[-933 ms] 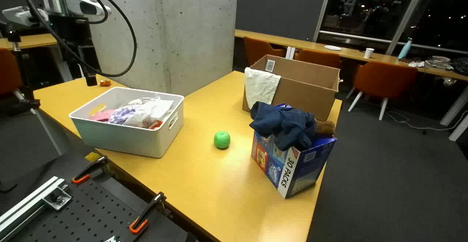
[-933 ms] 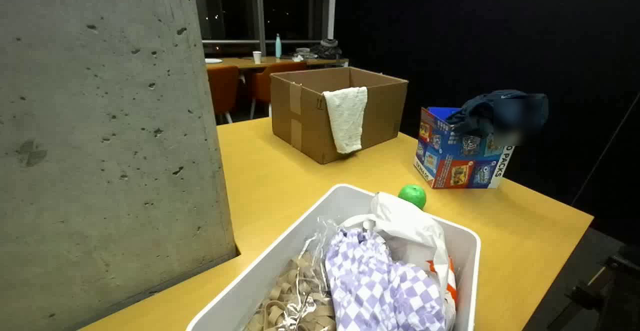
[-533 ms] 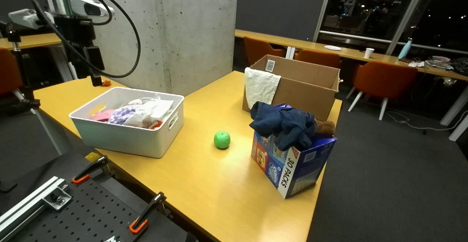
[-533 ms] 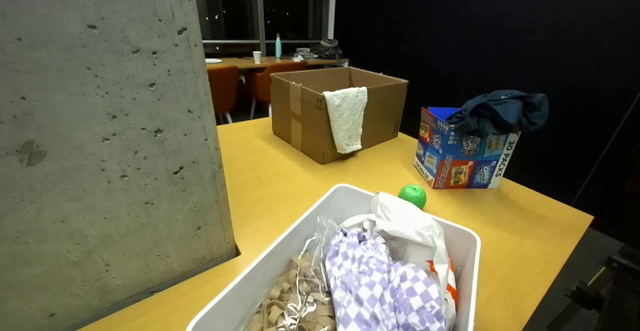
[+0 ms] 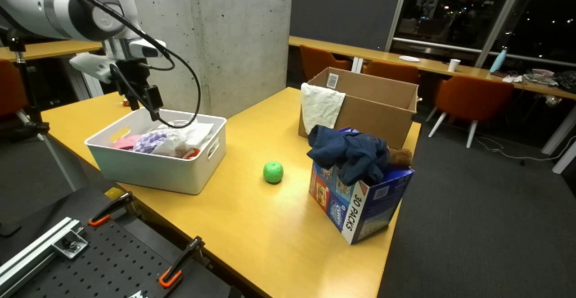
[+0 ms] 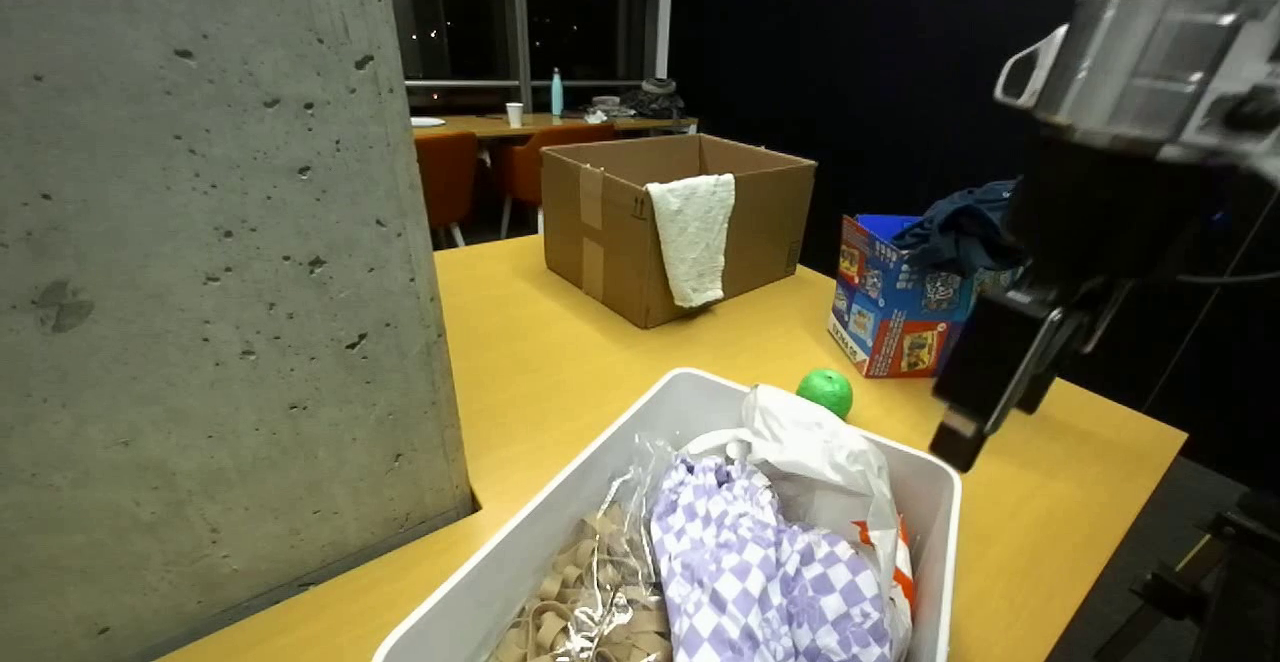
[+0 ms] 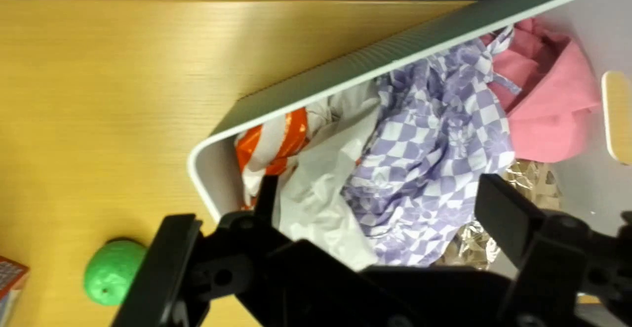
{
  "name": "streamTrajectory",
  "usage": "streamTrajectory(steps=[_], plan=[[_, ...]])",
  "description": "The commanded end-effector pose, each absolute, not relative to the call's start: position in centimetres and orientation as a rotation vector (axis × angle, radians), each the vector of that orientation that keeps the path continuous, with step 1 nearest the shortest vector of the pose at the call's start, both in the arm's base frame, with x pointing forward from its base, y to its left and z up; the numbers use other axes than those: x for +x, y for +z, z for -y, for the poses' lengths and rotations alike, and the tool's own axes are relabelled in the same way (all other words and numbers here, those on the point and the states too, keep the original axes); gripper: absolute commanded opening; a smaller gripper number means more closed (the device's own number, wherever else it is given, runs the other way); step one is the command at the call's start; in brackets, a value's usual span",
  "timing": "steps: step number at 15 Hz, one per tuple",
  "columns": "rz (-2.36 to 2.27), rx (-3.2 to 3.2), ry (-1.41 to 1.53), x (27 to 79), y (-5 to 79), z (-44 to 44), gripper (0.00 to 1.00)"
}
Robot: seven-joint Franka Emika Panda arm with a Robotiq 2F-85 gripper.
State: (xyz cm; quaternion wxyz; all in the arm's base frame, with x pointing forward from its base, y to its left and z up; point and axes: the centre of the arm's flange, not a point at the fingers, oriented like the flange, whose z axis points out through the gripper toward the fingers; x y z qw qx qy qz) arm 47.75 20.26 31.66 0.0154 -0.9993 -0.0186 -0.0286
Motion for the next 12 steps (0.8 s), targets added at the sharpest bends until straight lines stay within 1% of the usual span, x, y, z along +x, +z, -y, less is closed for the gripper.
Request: streamTrajectory(steps=[1, 5, 8, 12], plan=[[0.184, -3.040, -0.142, 51.1, 26.1, -26.3, 1.00], [0.267, -2.992, -0.135, 50.9, 22.0, -31.3, 1.00], [0.291, -2.942, -0.180, 50.3, 21.3, -34.3, 1.00], [0.167, -2.871, -0.181, 50.3, 21.1, -36.4, 1.00]])
